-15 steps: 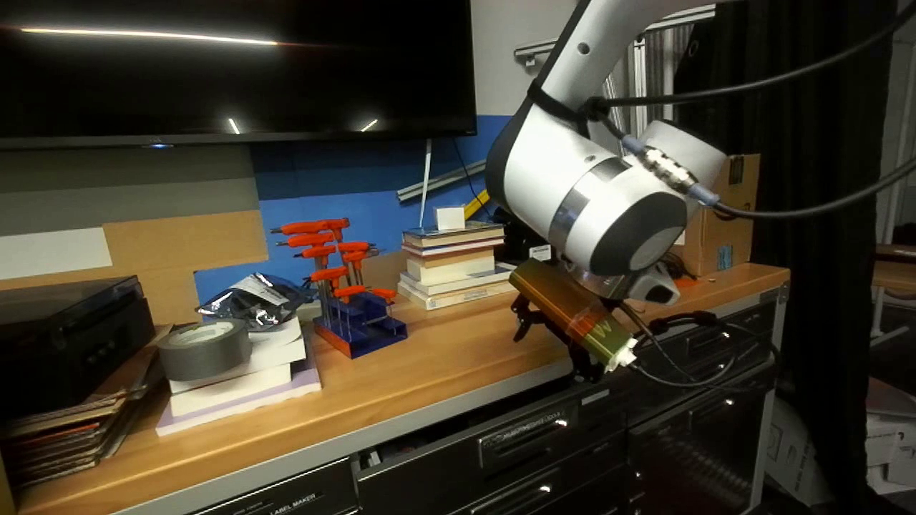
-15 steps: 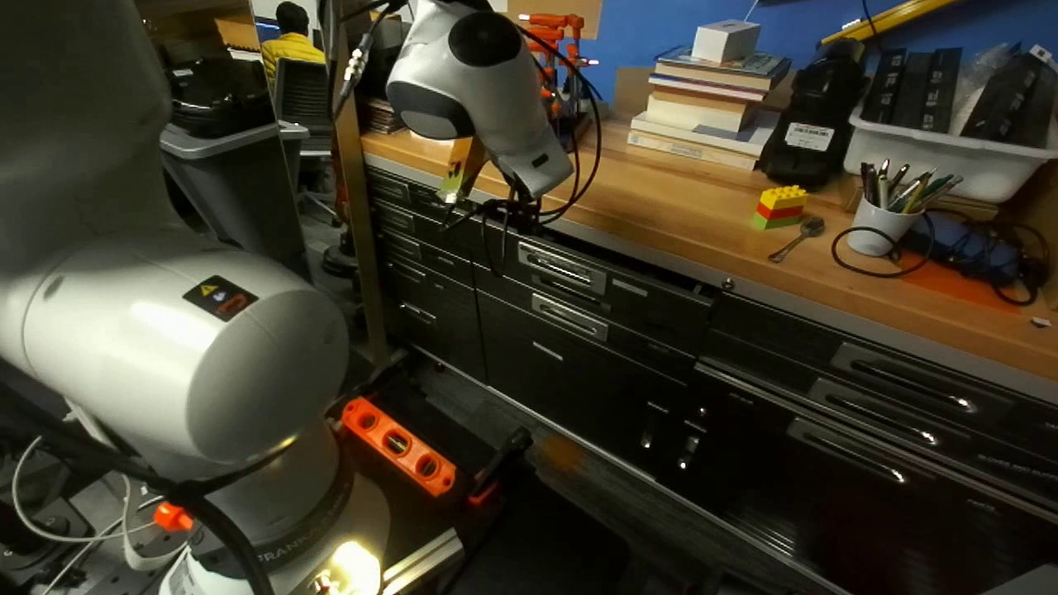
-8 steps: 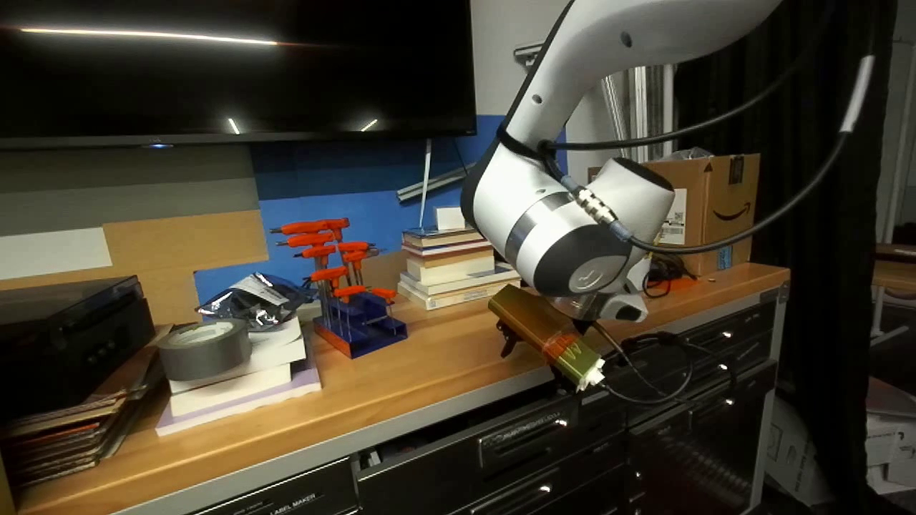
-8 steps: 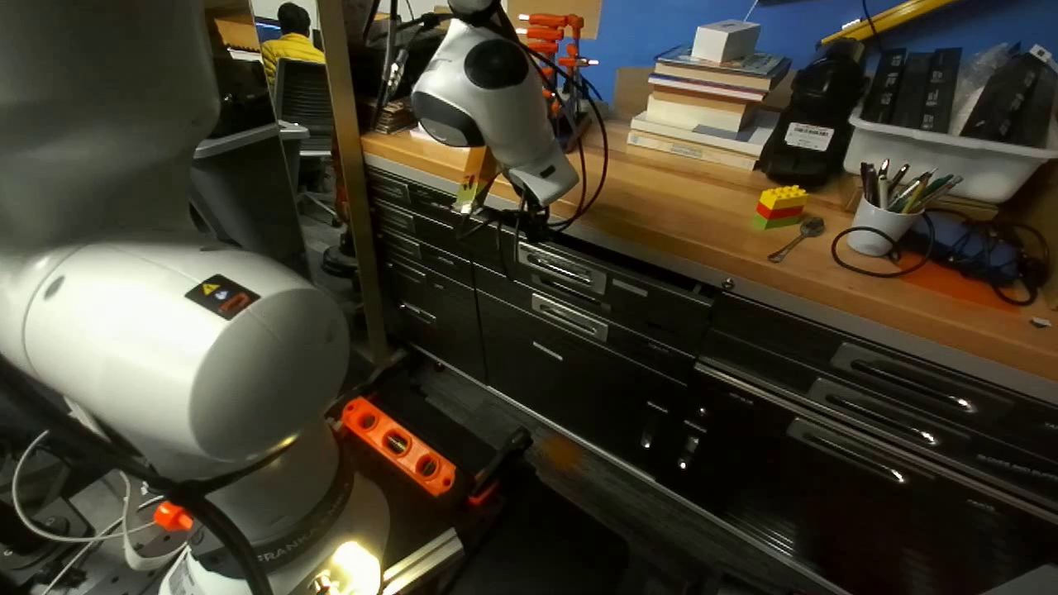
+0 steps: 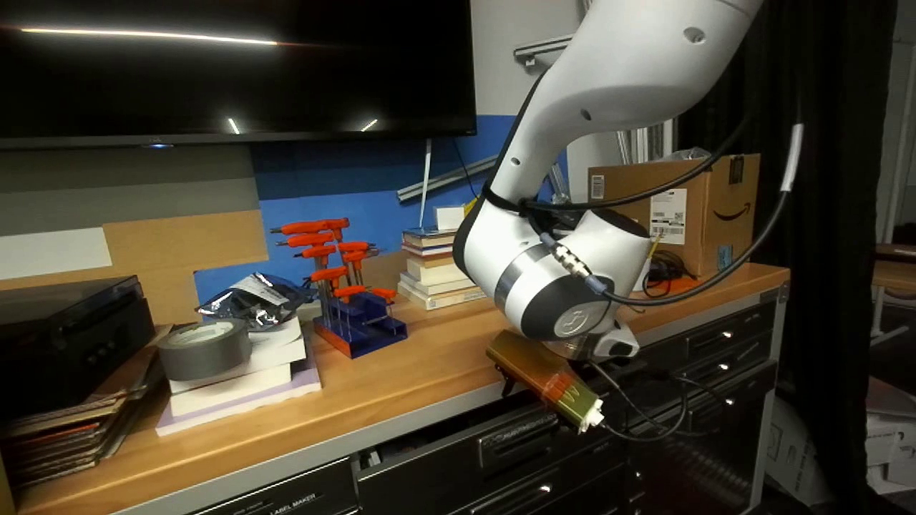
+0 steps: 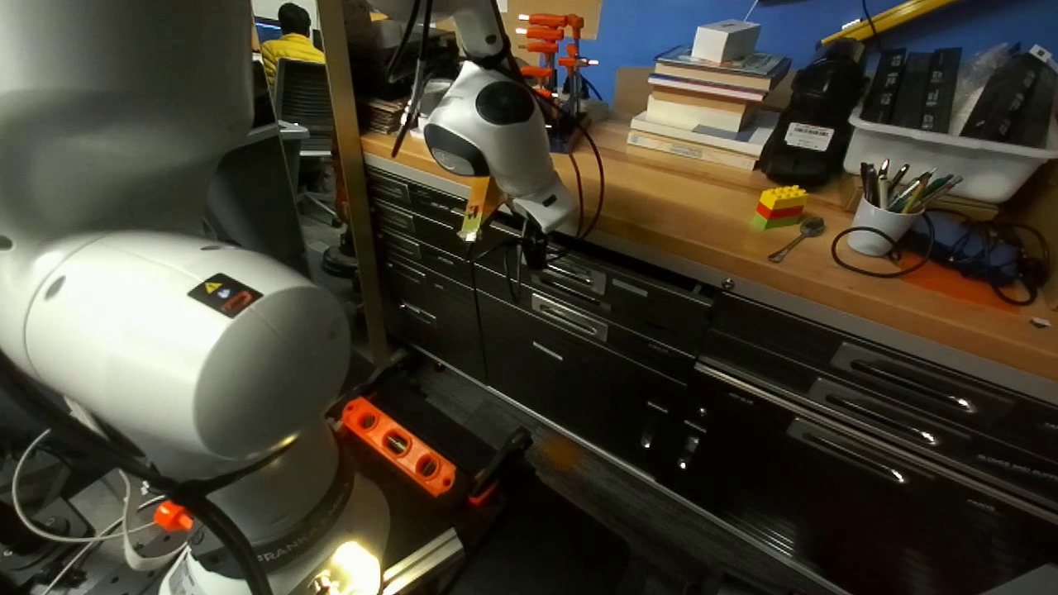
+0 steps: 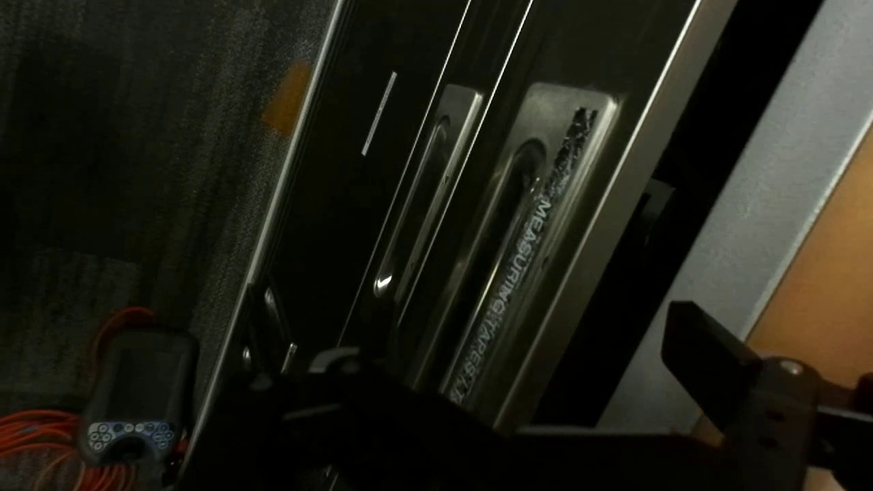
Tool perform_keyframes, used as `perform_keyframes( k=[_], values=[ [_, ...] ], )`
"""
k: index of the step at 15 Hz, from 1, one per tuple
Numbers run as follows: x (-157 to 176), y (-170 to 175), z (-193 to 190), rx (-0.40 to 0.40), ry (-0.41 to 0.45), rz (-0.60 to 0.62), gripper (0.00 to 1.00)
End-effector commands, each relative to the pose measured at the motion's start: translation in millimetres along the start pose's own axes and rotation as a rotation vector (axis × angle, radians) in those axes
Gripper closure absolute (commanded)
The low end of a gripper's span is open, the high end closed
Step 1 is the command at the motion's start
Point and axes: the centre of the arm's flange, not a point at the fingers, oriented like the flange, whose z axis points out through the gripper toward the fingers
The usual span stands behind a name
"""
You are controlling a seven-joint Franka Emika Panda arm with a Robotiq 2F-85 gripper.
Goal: Open the topmost middle drawer, remove two black objects from the drawer and put them on the tabletop
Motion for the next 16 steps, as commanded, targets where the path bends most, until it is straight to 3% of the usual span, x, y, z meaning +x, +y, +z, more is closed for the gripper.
perform_keyframes(
  k=[1, 12, 16],
  values=[
    [-4.6, 11.1, 29.5, 0.009, 0.026, 0.004, 0.00],
    [11.4, 16.9, 70.9, -0.058, 0.034, 0.038, 0.00],
    [12.9, 35.0, 72.5, -0.247, 0.059, 0.035, 0.00]
  ],
)
